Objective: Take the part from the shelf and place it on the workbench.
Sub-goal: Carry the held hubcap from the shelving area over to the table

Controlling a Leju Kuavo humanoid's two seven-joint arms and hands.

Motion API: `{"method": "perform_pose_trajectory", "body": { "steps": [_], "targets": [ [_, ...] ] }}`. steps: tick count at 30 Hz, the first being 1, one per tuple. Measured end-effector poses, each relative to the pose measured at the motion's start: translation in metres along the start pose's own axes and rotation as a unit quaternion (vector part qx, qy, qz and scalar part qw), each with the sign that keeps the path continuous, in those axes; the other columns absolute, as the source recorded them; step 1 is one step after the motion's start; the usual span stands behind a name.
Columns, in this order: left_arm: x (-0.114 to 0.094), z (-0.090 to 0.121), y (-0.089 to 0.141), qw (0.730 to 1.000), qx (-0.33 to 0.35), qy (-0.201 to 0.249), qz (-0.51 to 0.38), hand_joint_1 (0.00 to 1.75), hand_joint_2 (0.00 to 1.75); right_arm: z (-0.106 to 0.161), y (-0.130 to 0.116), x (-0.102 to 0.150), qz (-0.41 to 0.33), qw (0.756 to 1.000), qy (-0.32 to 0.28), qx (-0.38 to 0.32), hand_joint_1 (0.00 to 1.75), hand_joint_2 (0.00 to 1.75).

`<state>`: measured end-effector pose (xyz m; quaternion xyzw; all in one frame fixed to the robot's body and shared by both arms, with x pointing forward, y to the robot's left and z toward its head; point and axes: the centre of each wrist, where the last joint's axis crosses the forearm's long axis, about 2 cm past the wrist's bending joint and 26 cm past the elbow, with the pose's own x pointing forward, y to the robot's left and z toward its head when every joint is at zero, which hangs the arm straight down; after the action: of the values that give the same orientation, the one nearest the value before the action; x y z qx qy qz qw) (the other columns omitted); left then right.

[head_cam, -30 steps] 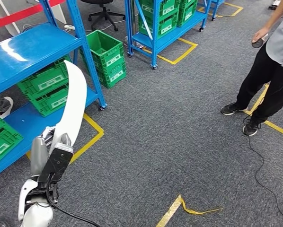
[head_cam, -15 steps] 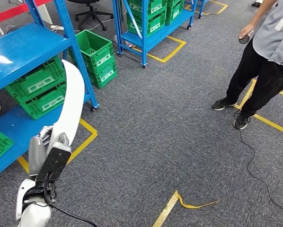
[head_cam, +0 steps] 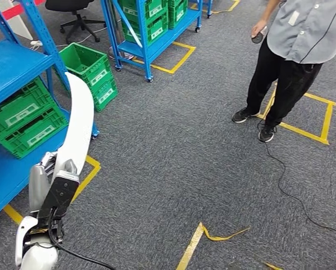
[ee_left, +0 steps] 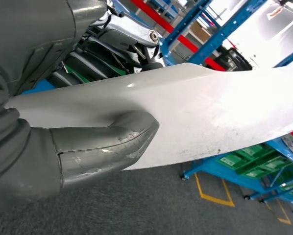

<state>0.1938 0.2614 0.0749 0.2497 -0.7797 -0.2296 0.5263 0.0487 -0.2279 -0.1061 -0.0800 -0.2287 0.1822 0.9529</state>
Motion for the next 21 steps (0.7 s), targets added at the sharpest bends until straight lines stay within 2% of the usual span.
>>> {"method": "perform_pose_trajectory", "body": {
  "steps": [21],
  "targets": [
    [0.0000, 0.0000, 0.0000, 1.000, 0.000, 0.000, 0.000, 1.75, 1.75, 0.0000, 0.0000, 0.0000, 0.000, 1.000, 0.000, 0.000, 0.00, 1.75]
  ]
}}
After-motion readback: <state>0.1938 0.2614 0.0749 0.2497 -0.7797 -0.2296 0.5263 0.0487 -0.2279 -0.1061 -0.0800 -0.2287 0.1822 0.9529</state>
